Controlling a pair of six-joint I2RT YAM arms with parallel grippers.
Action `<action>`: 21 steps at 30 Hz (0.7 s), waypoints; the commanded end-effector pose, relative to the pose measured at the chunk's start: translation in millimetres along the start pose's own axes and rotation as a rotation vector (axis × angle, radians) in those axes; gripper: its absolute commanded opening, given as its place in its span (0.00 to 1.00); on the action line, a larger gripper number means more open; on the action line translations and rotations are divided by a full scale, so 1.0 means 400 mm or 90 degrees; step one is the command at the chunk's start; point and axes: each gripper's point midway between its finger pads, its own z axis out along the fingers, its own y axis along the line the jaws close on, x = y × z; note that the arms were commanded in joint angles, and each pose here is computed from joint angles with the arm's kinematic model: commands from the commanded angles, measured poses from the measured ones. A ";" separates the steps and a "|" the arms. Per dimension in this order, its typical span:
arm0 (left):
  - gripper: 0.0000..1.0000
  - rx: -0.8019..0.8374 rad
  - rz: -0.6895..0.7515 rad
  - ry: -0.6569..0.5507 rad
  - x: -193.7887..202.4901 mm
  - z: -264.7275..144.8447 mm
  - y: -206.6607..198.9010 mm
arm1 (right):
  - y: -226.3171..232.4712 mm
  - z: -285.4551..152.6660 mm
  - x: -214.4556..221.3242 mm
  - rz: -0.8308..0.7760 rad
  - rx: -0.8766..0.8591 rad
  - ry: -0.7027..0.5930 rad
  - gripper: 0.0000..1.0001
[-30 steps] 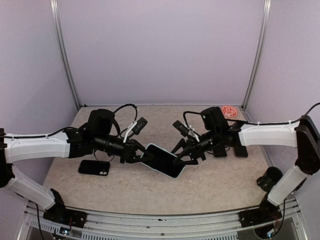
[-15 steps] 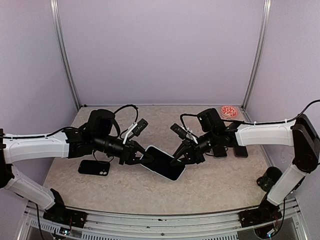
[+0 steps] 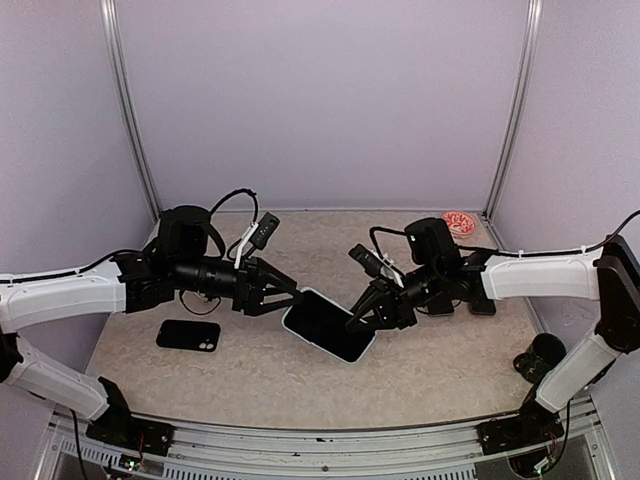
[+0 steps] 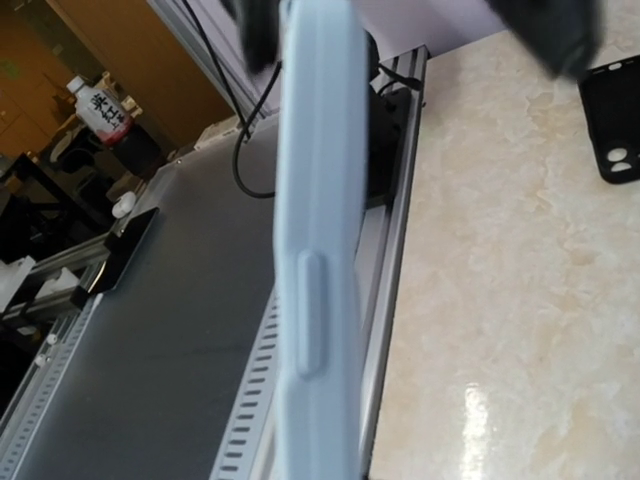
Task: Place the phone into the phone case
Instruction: Pass from the left arm to the right, then pass from the right arm to the left
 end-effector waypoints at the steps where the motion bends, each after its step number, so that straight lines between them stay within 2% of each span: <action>1: 0.86 -0.047 0.015 -0.110 -0.099 -0.049 0.003 | 0.035 -0.026 -0.062 -0.053 0.001 -0.048 0.00; 4: 0.99 -0.058 0.009 -0.171 -0.124 -0.091 0.000 | 0.023 -0.047 -0.093 -0.054 0.039 -0.077 0.00; 9: 0.99 -0.045 0.003 -0.219 -0.121 -0.113 -0.007 | 0.022 -0.079 -0.156 -0.051 0.083 -0.148 0.00; 13: 0.88 -0.014 -0.006 -0.206 -0.092 -0.093 -0.009 | 0.021 -0.091 -0.185 -0.030 0.097 -0.187 0.00; 15: 0.86 -0.013 -0.007 -0.195 -0.082 -0.076 -0.005 | 0.019 -0.099 -0.194 -0.022 0.109 -0.204 0.00; 21: 0.93 -0.013 -0.011 -0.177 -0.067 -0.039 0.008 | 0.047 -0.114 -0.221 -0.024 0.100 -0.249 0.00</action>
